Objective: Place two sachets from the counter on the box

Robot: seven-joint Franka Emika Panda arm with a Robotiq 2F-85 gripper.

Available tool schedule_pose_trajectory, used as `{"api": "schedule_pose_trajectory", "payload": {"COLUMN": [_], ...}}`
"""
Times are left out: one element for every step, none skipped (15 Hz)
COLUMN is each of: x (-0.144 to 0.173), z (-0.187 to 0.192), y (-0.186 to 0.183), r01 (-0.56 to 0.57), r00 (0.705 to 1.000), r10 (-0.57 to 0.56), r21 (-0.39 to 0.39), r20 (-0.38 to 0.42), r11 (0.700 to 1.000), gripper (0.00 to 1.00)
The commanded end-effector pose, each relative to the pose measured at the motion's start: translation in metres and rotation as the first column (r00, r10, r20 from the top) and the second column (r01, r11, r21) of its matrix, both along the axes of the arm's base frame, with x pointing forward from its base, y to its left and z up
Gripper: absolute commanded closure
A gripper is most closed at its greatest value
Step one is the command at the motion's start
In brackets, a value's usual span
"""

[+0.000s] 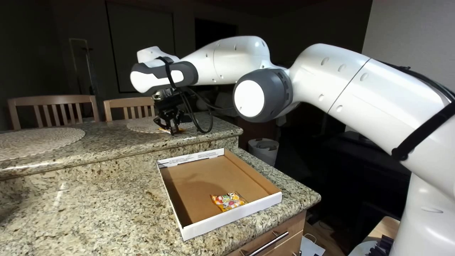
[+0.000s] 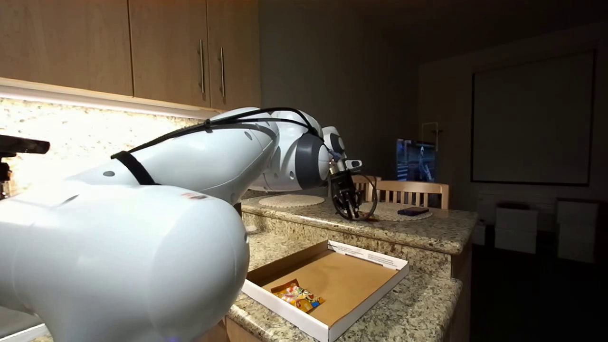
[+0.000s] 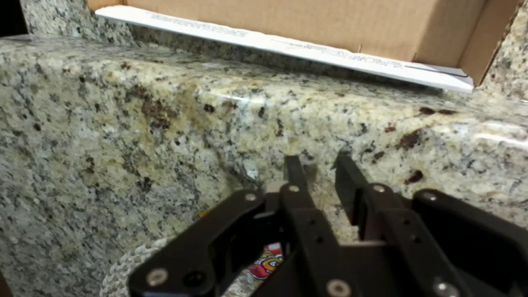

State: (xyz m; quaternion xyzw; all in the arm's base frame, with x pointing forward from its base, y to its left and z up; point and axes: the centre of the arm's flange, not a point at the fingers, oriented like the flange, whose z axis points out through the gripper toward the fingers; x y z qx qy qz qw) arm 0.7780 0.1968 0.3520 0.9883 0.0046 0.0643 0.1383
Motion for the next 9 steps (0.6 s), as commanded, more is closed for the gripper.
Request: {"api": "schedule_pose_trajectory", "payload": {"x": [0.028, 0.032, 0.036, 0.038, 0.041, 0.043, 0.046, 0.048, 0.049], "z": [-0.003, -0.008, -0.012, -0.016, -0.019, -0.018, -0.012, -0.001, 0.009], "y": [0.006, 0.004, 0.001, -0.001, -0.003, -0.005, -0.007, -0.012, -0.017], "r01": [-0.016, -0.008, -0.003, 0.002, 0.007, 0.013, 0.024, 0.040, 0.052], "r00": [0.999, 0.999, 0.999, 0.999, 0.999, 0.999, 0.997, 0.997, 0.995], "r10": [0.018, 0.010, 0.006, 0.001, -0.004, -0.010, -0.021, -0.039, -0.054], "r21": [-0.045, -0.058, -0.068, -0.074, -0.074, -0.066, -0.051, -0.009, 0.025], "r20": [0.044, 0.042, 0.041, 0.037, 0.038, 0.046, 0.069, 0.071, 0.088], "r11": [0.999, 0.998, 0.998, 0.997, 0.997, 0.998, 0.998, 0.999, 0.998], "gripper": [0.43, 0.36, 0.30, 0.23, 0.17, 0.10, 0.04, 0.00, 0.00]}}
